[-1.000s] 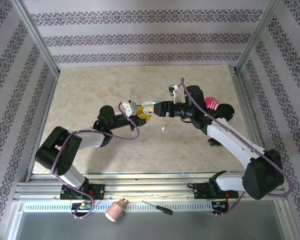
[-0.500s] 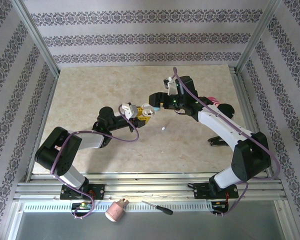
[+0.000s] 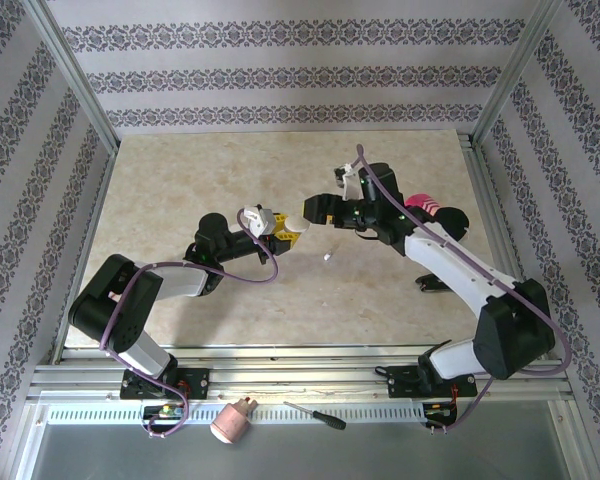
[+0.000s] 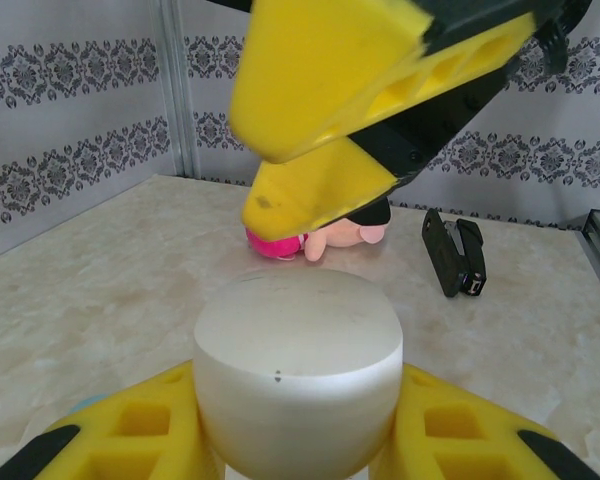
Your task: Insert the wireless bluetooth earbuds into the charging case
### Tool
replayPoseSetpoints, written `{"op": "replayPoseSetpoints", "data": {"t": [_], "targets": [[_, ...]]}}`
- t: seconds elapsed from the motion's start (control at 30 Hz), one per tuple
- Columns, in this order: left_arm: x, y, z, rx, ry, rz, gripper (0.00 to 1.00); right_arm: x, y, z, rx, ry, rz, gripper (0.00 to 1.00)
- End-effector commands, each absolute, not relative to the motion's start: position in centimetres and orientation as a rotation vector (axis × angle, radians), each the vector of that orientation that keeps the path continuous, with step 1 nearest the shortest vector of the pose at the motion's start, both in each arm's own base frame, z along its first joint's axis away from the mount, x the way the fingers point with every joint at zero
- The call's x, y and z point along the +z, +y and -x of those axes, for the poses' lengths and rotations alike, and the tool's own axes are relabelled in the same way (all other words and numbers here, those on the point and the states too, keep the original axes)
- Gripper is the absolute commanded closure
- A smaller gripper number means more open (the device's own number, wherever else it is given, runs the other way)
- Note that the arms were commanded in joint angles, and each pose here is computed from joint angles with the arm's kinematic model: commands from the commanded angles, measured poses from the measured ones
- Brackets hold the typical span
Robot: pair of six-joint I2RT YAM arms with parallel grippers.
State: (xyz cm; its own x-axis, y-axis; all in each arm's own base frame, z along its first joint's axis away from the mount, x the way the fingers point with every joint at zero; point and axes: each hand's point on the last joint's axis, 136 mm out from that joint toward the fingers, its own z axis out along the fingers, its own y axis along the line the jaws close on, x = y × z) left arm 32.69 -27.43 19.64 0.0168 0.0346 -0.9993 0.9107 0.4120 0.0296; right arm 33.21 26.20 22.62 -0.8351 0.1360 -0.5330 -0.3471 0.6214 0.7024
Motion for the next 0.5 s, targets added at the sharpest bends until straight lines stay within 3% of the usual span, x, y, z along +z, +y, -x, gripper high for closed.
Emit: {"op": "replayPoseSetpoints", "data": {"t": [0.0,0.47], "targets": [[22.4,-27.1,-32.8,-0.848,1.302,-0.897,0.78,24.3,26.5,-32.6,1.312,2.227,0.116,0.27],[25.6,-26.6,-33.3,-0.838,1.216,-0.815,0.78,25.4,30.3,-30.8,1.914,2.052,-0.126,0.34]]}}
